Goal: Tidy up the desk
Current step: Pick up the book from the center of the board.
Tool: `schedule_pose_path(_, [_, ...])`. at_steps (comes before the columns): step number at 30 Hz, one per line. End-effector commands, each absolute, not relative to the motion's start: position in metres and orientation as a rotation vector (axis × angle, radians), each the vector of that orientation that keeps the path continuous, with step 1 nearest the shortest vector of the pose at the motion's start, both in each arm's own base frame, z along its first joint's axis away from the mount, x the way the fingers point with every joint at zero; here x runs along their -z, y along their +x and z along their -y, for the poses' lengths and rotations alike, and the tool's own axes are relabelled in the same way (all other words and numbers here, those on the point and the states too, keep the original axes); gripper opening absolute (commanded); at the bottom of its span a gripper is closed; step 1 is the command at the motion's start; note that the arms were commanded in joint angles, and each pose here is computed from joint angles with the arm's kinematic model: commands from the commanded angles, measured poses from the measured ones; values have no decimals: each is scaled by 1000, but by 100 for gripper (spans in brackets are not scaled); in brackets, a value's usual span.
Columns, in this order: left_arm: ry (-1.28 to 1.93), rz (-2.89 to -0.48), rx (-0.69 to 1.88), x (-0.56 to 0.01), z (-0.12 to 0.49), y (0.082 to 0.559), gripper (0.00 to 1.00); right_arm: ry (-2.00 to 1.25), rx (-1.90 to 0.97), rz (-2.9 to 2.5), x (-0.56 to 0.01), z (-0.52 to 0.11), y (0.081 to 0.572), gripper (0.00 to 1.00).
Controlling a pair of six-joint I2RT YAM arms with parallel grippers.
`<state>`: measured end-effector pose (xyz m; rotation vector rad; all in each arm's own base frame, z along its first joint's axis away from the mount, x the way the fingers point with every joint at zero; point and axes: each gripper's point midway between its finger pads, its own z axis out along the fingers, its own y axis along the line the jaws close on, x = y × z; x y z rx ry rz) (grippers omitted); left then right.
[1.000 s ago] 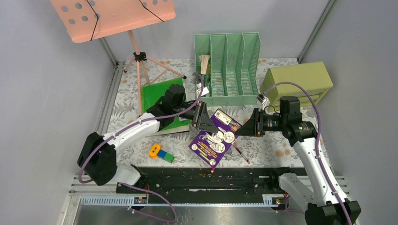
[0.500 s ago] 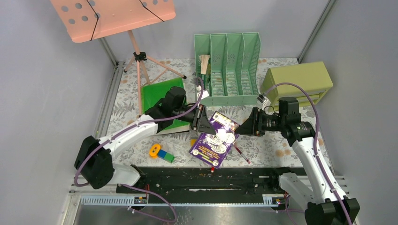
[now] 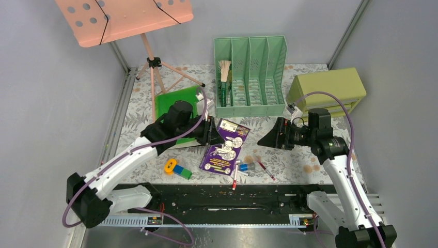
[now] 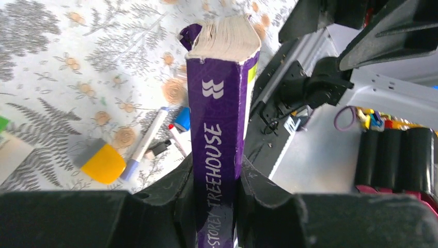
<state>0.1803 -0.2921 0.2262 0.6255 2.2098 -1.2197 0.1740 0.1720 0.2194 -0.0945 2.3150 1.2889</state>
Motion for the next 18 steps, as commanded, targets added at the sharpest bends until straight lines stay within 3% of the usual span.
schedule_pose_path(1, [521,-2060,1135,-266,278,194,0,-127,-1286,-2281,-223,-172,174,99])
schedule_pose_path(18, [303,-1710,1484,-353,274,167,4,-281,-1676,-1983,-274,-205,169,99])
